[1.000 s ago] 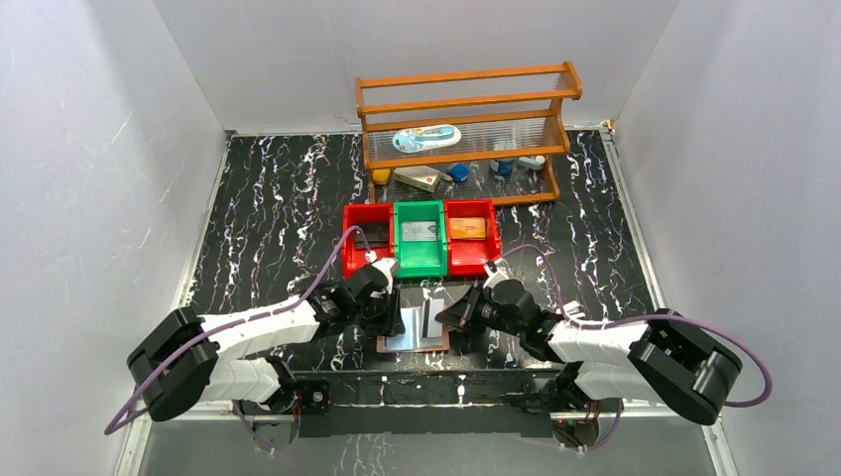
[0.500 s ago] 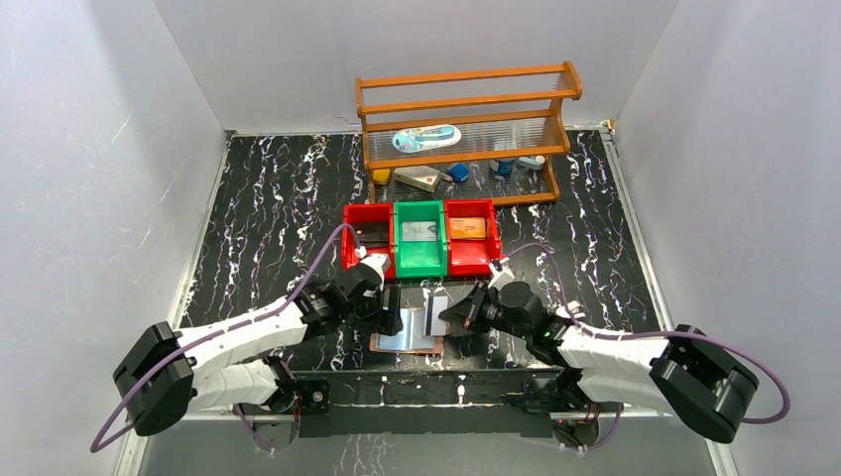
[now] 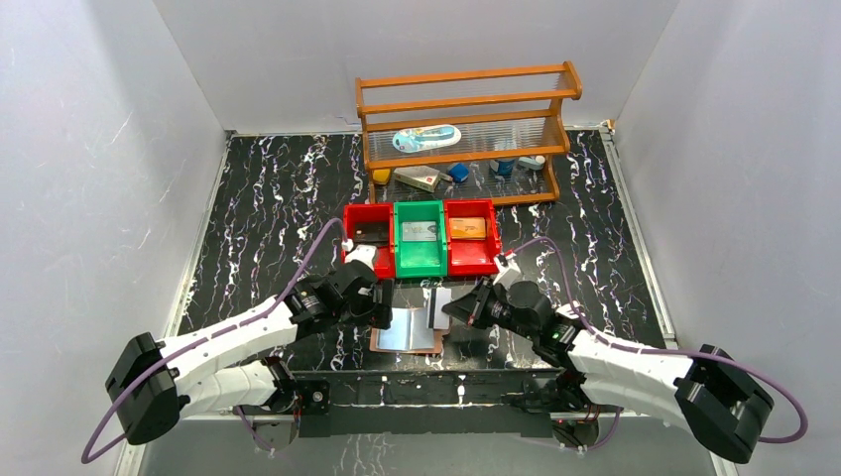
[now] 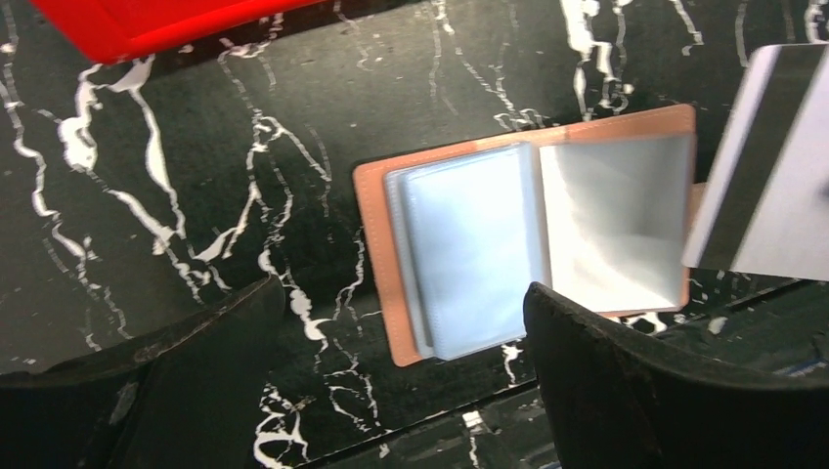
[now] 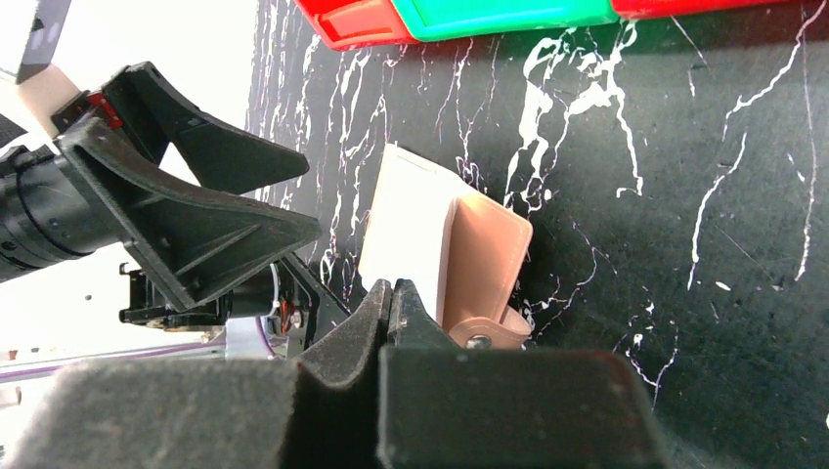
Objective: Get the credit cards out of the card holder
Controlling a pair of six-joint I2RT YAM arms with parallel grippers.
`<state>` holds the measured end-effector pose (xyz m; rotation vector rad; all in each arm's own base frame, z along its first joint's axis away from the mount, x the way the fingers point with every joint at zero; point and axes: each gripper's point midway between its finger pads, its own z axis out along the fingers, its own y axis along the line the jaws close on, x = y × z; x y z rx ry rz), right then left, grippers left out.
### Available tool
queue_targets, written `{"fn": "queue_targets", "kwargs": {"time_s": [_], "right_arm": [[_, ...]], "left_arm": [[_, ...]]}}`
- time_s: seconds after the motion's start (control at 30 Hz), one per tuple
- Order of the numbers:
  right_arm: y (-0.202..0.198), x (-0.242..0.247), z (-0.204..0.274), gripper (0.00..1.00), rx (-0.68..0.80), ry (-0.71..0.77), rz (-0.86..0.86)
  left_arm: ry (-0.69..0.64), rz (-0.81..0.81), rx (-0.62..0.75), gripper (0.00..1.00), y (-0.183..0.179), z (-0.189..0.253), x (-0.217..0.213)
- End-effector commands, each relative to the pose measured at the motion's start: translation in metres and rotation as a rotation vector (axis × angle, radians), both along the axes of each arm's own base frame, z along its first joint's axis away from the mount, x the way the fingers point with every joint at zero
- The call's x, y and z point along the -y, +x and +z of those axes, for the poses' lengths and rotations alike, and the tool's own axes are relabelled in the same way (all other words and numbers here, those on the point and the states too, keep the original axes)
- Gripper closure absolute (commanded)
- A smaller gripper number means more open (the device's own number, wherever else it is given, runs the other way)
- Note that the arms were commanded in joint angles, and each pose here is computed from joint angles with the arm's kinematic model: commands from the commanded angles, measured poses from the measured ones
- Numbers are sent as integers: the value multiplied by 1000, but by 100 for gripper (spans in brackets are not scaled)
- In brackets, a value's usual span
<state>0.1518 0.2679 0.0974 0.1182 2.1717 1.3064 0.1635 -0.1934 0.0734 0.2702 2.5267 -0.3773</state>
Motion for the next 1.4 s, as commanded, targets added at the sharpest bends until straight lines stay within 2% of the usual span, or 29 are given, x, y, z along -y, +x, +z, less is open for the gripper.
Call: {"fn": "queue_targets", "kwargs": {"time_s": [0.0,0.07,0.13,0.27,0.5,0.8,0.97,1.17,1.37], "right_arm": [[16,-9,36,100,106,18,-7],[20,-11,42,100,127,-16,-1],[27,-15,55,100,164,-45,4],[47,-19,76,100,253,-136,-9],[90,-18,98,100,452,-340,-68],[132,-42,98,100,743,-692,148],[148,-49,89,100,881,-819,235],[169,-53,71,100,952,-992,319],[183,-60,57,100,1019,-1090,385]], "left_arm": [[82,74,50,6,9,10,-22],[132,104,57,2,11,9,-33],[166,129,40,2,13,9,-40],[141,180,-2,2,22,17,-56],[82,299,147,2,50,57,-99],[63,374,227,2,53,64,-111],[65,358,232,2,57,66,-108],[75,348,226,2,58,65,-107],[83,351,232,2,58,65,-109]]}}
